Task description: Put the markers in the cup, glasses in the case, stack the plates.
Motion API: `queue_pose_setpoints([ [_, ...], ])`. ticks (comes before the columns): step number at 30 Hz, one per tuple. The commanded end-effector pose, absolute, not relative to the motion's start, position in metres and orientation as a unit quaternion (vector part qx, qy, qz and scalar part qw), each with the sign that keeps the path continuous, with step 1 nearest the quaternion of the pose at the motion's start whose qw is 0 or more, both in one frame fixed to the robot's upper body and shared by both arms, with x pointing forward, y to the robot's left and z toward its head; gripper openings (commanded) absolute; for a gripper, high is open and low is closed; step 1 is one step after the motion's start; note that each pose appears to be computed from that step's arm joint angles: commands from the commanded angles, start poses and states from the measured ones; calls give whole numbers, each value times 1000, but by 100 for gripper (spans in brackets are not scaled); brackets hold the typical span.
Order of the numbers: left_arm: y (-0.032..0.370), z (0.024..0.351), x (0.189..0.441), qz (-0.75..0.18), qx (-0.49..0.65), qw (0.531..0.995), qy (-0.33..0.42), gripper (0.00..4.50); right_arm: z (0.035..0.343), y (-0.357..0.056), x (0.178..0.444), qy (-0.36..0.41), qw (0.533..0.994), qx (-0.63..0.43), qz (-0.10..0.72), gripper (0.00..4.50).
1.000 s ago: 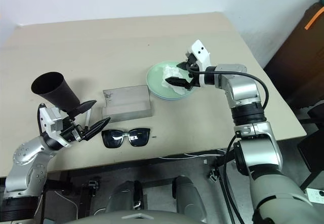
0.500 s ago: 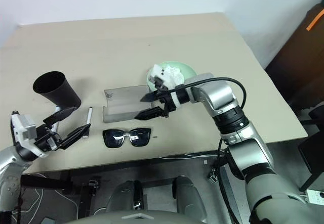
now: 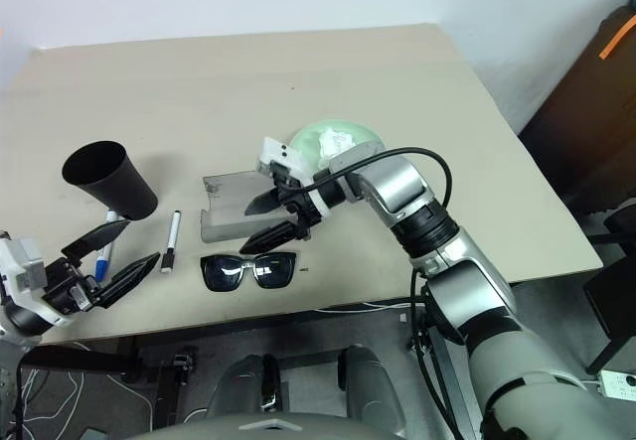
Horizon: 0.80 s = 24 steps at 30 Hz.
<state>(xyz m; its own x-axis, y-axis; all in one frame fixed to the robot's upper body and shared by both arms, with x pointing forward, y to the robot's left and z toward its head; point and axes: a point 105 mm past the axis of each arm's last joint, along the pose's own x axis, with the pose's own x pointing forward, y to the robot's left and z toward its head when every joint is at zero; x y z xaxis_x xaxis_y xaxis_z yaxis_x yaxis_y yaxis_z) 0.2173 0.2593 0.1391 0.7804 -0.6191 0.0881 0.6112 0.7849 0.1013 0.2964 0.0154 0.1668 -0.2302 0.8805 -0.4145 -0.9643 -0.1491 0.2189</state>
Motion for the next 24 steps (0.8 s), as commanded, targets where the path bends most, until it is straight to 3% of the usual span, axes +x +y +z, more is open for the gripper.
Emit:
queue_pose_setpoints([
  [1, 256, 144, 214, -327, 40, 941, -74, 450, 176, 22, 292, 212, 602, -97, 764, 448],
  [24, 265, 147, 215, -307, 52, 947, -75, 450, 184, 28, 292, 202, 592, -83, 775, 448],
])
